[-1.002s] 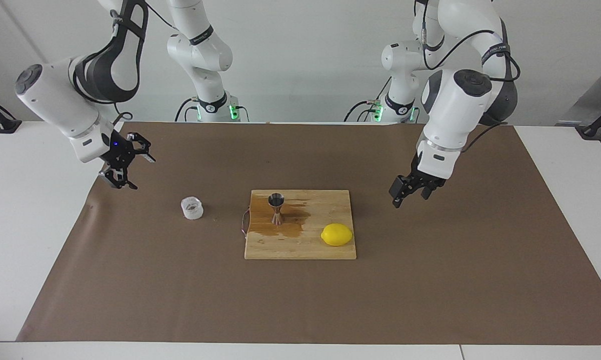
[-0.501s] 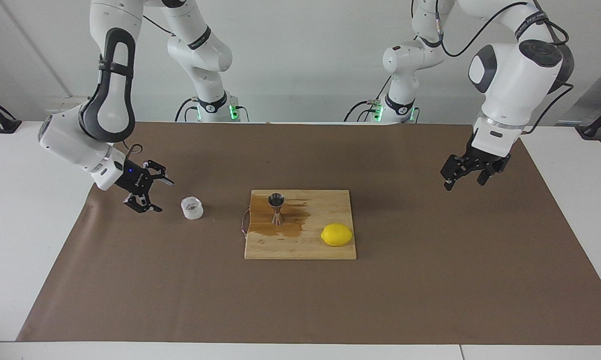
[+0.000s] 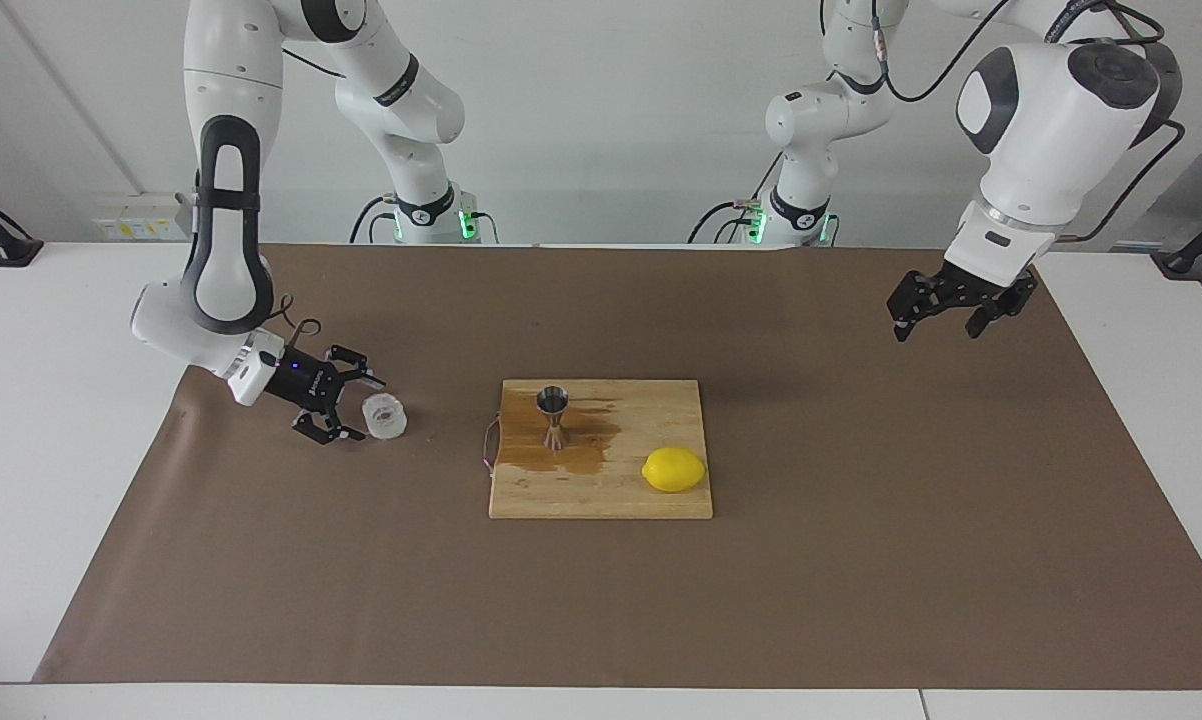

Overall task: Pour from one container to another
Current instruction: 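Retract the left gripper while the right gripper reaches the white cup, then close the right gripper around the small white cup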

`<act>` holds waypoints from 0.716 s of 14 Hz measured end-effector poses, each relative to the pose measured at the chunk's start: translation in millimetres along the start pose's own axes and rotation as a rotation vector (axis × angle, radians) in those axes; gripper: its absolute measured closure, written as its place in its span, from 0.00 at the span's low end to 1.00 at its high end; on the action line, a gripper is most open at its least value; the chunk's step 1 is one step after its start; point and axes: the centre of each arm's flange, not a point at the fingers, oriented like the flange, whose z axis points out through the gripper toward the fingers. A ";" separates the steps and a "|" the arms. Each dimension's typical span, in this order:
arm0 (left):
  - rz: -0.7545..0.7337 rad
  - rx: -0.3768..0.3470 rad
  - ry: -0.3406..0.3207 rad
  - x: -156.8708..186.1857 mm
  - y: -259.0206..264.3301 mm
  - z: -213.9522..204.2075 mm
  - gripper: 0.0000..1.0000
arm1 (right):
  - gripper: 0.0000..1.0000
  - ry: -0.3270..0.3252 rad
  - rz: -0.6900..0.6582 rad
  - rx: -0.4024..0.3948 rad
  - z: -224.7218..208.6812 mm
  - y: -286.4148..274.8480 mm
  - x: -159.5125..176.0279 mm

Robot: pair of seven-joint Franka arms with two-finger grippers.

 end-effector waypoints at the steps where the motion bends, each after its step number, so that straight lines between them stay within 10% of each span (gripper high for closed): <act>1: 0.001 0.002 -0.001 -1.2 -4.1 -3.6 0.00 | 0.00 0.003 -0.006 -0.002 0.4 0.3 0.9; 10: 0.042 -0.018 0.031 -19.0 -22.6 -45.8 0.00 | 0.00 0.082 -0.063 -0.058 25.3 6.3 12.3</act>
